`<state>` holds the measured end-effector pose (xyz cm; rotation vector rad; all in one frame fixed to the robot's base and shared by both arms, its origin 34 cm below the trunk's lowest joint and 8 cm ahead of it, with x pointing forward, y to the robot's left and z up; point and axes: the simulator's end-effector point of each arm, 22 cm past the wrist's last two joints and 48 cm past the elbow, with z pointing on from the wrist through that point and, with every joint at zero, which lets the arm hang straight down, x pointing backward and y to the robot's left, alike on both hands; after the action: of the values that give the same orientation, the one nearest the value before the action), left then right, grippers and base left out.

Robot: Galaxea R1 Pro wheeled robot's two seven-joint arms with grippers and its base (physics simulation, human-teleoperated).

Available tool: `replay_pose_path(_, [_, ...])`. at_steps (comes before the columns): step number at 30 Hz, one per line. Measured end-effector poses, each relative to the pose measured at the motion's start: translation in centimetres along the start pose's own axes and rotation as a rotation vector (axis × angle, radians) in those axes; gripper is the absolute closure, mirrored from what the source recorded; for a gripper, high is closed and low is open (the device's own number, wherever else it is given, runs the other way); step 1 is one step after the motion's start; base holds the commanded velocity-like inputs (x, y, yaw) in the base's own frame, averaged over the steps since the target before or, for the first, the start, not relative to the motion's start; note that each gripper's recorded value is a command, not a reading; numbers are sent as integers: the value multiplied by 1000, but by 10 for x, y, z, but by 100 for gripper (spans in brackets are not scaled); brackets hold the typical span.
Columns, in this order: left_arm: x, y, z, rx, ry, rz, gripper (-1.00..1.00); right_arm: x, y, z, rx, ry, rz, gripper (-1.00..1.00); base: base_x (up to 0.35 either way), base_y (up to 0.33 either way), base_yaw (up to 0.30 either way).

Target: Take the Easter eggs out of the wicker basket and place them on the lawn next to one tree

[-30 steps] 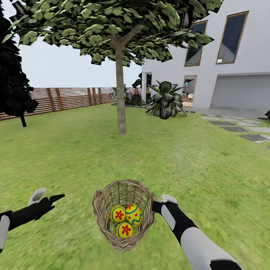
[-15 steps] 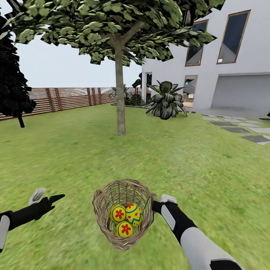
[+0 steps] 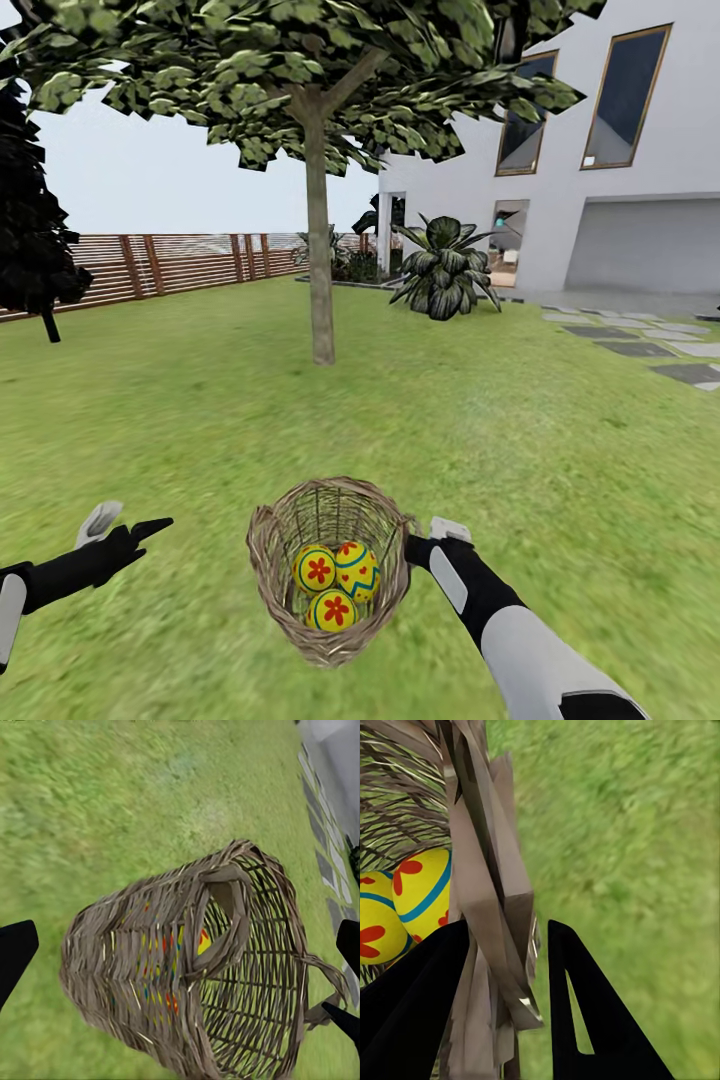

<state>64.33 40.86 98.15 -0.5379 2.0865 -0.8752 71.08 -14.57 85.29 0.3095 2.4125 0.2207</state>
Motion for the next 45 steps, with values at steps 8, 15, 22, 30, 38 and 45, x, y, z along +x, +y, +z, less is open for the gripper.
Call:
replay_pose_path(8, [0,0,0,0,0,0,-100,0,0,0,0,0,1,100,257,0,0])
replay_pose_path(15, [0,0,0,-1,0,0,-100,1,2,0,-3,1,2,100,257,0,0])
replay_pose_path(22, [0,0,0,-1,0,0,-100,1,3,0,-4,1,2,100,257,0,0])
replay_pose_path(30, [0,0,0,0,0,0,-100,1,3,0,-4,0,0,100,255,0,0])
replay_pose_path(38, [0,0,0,0,0,0,-100,1,4,0,-5,1,-1,100,251,0,0])
replay_pose_path(45, [0,0,0,0,0,0,-100,1,4,0,-5,0,0,100,250,0,0])
